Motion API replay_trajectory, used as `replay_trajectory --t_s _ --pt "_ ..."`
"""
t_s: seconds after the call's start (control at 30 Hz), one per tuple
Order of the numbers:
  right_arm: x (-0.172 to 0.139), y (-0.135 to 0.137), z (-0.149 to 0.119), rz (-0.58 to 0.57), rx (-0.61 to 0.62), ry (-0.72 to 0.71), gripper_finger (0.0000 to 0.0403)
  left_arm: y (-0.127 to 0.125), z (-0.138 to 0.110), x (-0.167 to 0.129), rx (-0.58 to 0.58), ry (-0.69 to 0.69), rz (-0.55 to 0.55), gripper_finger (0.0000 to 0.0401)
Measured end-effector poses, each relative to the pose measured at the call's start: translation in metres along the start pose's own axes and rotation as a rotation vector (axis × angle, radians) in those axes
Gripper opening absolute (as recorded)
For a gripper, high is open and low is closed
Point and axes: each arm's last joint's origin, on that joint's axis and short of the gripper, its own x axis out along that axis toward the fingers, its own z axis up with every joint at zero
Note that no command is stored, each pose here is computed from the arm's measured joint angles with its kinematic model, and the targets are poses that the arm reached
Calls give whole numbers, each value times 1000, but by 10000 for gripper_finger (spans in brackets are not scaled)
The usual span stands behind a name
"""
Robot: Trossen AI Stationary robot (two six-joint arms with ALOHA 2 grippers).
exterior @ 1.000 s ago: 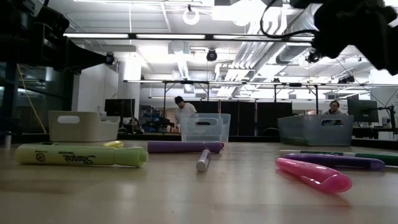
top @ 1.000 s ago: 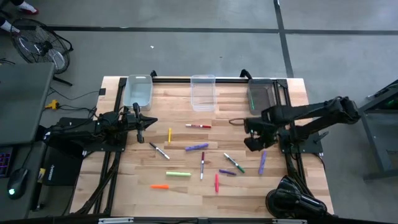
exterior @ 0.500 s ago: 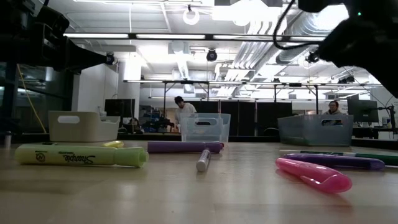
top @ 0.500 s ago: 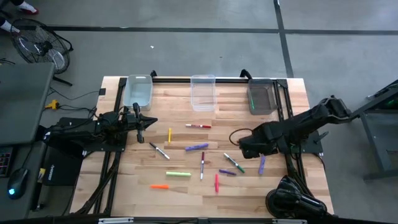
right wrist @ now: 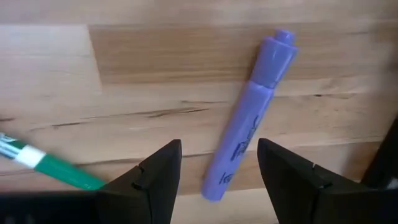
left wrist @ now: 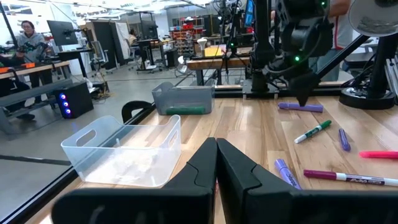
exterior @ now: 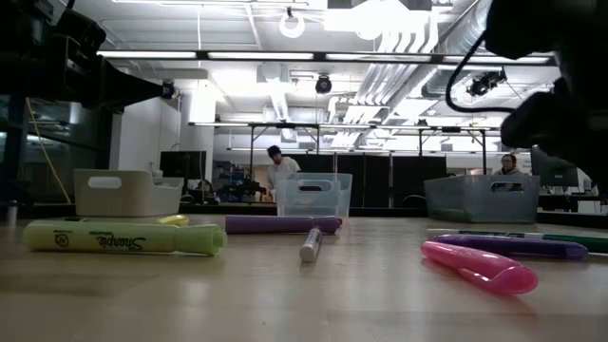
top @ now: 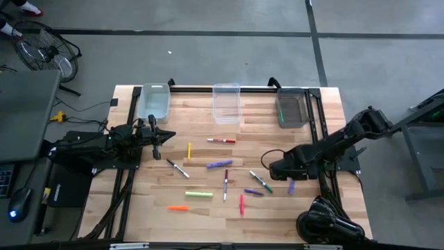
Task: Pick & Place Markers
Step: Put the right purple highlighter pen into the black bin
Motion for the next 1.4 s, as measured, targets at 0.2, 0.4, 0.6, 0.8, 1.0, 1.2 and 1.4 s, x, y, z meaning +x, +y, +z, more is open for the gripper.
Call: replay_trajectory --t_s 0.2,0.4,0.6,0.8,1.0,1.2,1.4 --pt "5 -5 -9 9 38 -24 200 0 0 0 0 0 0 1" --pt "9 -8 -20 17 64 -20 200 0 0 0 0 0 0 1" --pt "10 -10 -24 20 95 -28 202 0 0 0 0 1 0 1" --pt "19 -8 -26 27 100 -17 200 0 0 0 0 0 0 1" --pt "31 -4 -26 26 98 -23 199 0 0 0 0 0 0 1" --pt "32 -4 -25 27 98 -29 191 0 0 0 0 0 0 1" --pt "32 -3 -26 37 91 -29 161 0 0 0 0 0 0 1"
